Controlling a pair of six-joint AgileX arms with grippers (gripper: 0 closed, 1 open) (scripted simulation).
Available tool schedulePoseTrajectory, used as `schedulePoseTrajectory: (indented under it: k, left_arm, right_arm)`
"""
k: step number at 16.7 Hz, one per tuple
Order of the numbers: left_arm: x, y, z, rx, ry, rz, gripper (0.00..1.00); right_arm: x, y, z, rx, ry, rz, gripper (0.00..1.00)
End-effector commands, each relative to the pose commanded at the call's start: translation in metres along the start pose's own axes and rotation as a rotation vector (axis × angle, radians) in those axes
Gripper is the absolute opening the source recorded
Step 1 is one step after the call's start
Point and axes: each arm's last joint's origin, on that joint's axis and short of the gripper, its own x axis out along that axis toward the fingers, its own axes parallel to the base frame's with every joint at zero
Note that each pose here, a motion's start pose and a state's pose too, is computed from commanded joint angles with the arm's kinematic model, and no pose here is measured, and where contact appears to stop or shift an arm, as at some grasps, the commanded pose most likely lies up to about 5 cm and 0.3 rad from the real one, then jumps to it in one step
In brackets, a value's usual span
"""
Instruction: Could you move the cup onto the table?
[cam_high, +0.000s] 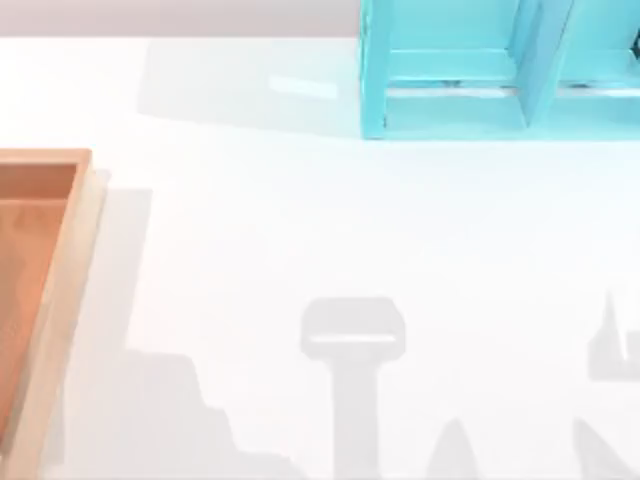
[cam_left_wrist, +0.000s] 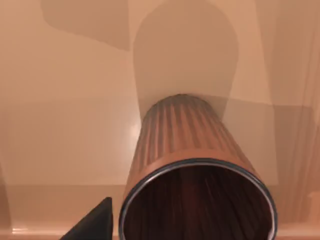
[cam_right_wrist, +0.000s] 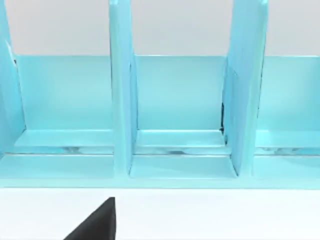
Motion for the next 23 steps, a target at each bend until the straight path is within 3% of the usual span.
schedulePoseTrajectory:
  k: [4, 8, 21, 23]
  left_arm:
    - [0.031, -0.001, -0.004, 0.0, 0.0, 0.0, 1.0]
    - [0.033, -0.001, -0.004, 0.0, 0.0, 0.0, 1.0]
    - [0.033, -0.001, -0.004, 0.0, 0.0, 0.0, 0.02]
    - [0.033, -0.001, -0.004, 0.0, 0.0, 0.0, 0.0]
  right_arm:
    - [0.0, 0.0, 0.0, 0.0, 0.0, 0.0, 1.0]
    - [0.0, 0.0, 0.0, 0.0, 0.0, 0.0, 1.0]
    - [0.0, 0.0, 0.0, 0.0, 0.0, 0.0, 1.0]
    - [0.0, 0.0, 0.0, 0.0, 0.0, 0.0, 1.0]
